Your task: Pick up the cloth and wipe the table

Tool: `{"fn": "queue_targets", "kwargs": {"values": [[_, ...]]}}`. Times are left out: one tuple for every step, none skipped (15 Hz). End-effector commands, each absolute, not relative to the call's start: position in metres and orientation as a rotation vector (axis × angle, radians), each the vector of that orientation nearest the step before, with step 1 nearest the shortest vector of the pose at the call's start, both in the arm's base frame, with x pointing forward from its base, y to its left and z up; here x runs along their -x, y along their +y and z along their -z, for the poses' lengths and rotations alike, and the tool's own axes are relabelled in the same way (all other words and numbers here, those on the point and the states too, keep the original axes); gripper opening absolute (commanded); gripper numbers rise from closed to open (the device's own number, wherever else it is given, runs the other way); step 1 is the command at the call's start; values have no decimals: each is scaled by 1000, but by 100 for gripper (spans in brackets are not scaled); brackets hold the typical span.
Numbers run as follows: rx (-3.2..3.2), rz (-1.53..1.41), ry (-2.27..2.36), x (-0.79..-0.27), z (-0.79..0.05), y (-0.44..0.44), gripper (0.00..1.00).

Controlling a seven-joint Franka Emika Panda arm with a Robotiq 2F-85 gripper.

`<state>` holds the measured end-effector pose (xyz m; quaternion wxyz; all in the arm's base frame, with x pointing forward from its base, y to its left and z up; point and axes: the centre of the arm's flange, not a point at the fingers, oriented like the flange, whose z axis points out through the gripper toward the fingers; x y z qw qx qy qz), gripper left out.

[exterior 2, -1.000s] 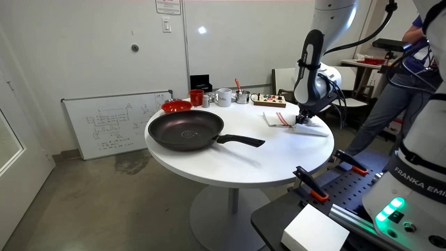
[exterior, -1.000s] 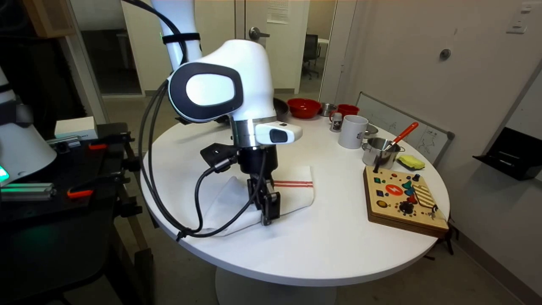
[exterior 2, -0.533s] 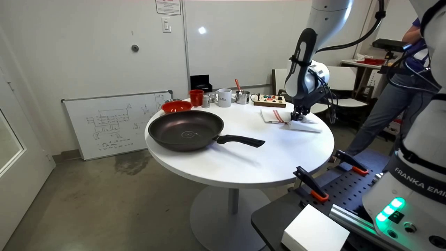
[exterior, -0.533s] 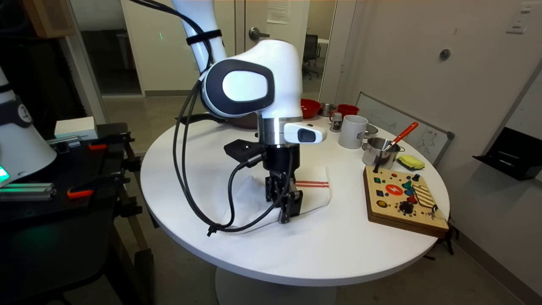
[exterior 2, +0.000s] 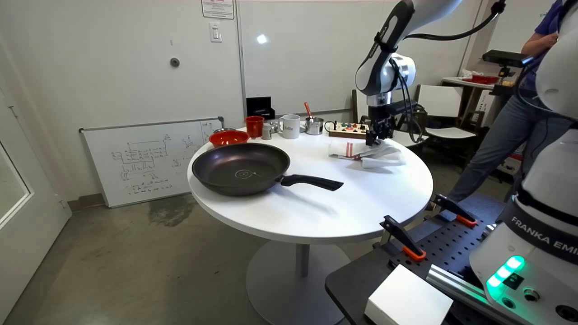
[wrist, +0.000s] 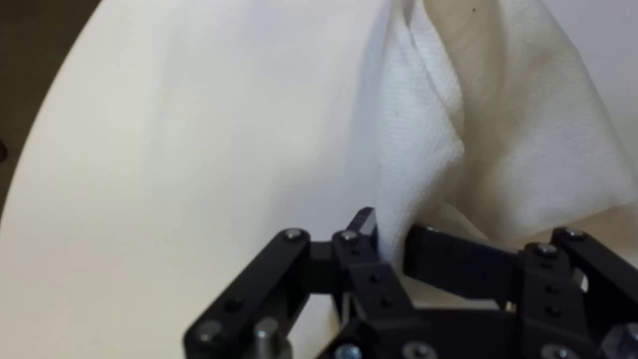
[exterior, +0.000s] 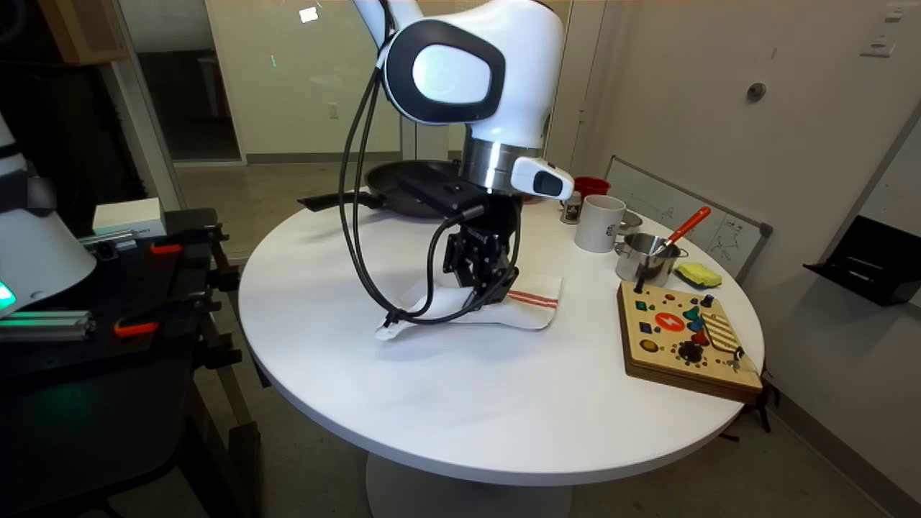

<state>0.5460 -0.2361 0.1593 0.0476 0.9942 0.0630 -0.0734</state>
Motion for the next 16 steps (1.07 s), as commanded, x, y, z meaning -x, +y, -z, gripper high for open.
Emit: {"fn": "queue_targets", "kwargs": {"values": [[-3090,277,320,-546,-172,-212,4],[-3093,287,356,-545,-170,-203,5],[-3097,291,384,-544,-167,-195,4],[-3101,298,401,-544,-163,-189,5],[-3106,311,422,-544,-160,-184,5],[-3110,313,437,-544,-158,-179,5],[-3117,316,461,-543,-157,-172,5],[-3120,318,476,-543,-156,-167,5],[-3129,319,500,-542,-155,-159,5],[-3138,318,528,-541,-154,-150,5],[-3147,312,559,-541,-153,-140,5],[-3155,314,587,-540,-152,-131,5],[-3161,311,616,-540,-150,-121,5],[-3167,318,648,-541,-149,-111,5],[-3170,316,680,-542,-148,-100,5],[-3175,315,710,-544,-151,-85,5]]}}
